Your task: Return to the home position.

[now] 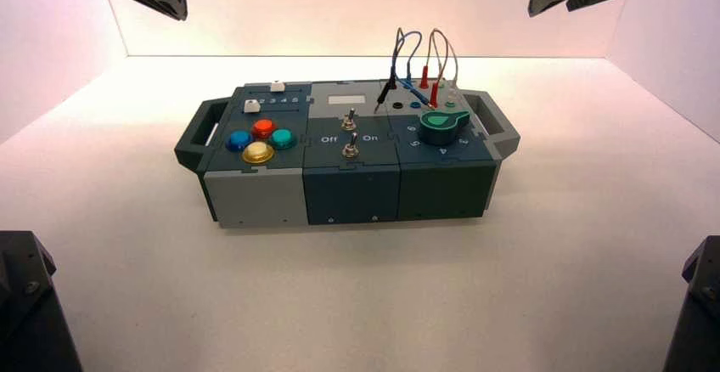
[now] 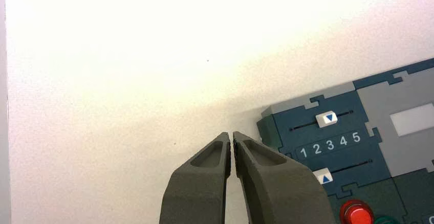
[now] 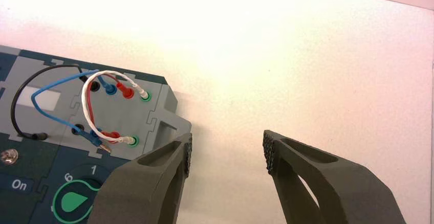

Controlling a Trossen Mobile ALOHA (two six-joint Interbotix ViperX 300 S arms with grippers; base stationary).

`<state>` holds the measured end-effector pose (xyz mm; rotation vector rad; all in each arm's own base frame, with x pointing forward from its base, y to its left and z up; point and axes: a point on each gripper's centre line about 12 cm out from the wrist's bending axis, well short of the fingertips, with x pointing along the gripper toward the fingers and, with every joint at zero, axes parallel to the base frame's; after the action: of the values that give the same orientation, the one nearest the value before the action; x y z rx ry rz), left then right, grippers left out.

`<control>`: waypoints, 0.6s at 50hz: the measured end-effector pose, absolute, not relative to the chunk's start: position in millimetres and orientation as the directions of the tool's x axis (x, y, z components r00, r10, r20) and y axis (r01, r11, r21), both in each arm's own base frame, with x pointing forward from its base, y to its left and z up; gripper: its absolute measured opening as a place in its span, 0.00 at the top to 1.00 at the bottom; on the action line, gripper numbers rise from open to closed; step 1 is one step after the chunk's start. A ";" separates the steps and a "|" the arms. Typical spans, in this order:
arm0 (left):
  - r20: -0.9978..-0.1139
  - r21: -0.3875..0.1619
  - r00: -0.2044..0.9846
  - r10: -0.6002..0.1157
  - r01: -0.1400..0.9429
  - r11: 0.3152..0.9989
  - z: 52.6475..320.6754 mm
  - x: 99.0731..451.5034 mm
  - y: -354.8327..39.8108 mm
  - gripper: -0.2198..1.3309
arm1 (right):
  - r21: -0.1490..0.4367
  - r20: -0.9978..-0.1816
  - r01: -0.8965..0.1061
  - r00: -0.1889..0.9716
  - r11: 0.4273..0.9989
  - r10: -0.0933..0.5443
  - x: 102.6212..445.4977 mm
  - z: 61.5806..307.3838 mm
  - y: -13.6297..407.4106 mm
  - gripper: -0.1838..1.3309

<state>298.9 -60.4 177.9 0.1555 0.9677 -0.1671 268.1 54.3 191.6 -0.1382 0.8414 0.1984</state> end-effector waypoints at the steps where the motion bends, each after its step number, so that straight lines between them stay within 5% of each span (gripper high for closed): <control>1: -0.829 0.057 0.555 -0.071 0.209 0.976 177.1 298.9 -60.0 0.85 | -0.043 -0.752 -0.230 0.648 0.972 0.120 267.9 191.5 54.7 0.06; 30: -0.823 0.059 0.564 -0.072 0.210 0.976 181.5 298.1 -59.7 0.85 | -0.043 -0.763 -0.231 0.636 0.972 0.117 265.4 192.1 54.5 0.06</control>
<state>298.1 -59.7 181.5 0.1564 0.9585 -0.1669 265.4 54.5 192.1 -0.1416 0.8595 0.1998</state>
